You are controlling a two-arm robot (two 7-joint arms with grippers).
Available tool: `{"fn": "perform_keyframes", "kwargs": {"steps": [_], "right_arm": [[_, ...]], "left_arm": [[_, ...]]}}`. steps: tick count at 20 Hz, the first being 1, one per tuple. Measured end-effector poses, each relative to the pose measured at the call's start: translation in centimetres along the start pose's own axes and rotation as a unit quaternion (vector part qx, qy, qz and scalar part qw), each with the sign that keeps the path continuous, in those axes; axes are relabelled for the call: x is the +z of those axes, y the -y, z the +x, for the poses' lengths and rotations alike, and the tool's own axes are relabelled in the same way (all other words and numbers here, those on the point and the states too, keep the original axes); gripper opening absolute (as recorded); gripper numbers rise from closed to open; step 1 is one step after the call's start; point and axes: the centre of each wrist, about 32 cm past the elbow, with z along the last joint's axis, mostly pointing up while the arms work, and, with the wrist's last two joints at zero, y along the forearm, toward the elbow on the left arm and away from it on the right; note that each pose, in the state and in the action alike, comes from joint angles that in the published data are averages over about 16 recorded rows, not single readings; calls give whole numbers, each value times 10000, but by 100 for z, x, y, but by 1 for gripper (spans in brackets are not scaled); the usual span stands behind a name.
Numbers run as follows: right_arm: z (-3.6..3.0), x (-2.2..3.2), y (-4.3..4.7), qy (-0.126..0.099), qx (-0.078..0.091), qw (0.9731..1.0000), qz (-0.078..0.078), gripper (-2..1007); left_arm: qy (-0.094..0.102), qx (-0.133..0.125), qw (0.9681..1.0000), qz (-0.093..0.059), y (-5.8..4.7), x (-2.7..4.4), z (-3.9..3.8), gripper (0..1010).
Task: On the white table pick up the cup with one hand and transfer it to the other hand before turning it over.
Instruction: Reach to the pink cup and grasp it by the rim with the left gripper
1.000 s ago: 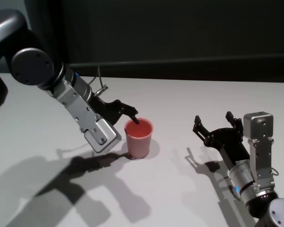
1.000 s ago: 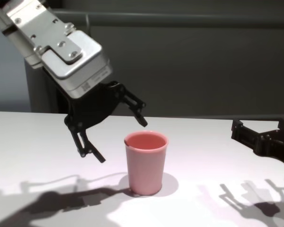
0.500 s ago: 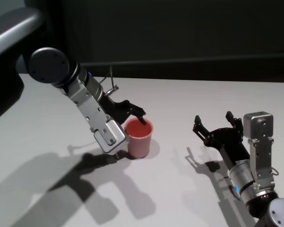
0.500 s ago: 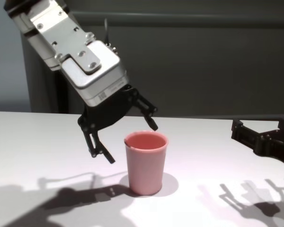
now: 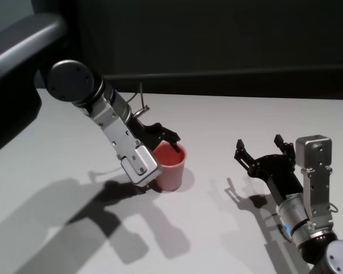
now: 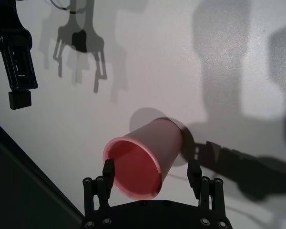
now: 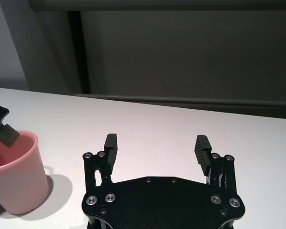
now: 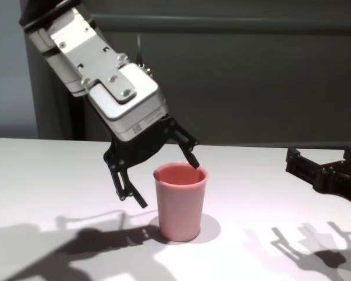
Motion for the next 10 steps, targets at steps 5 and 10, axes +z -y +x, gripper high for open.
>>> {"fn": "perform_keyframes", "kwargs": {"steps": [5,10], "right_arm": [[0,0,0,0,0,10000,0,1000],[0,0,0,0,0,10000,0,1000]], "left_arm": [[-33,-57,10000,-4,61,-39,-7,1003],[-66,-115,9999,-14,104,-66,-20,1003]]}}
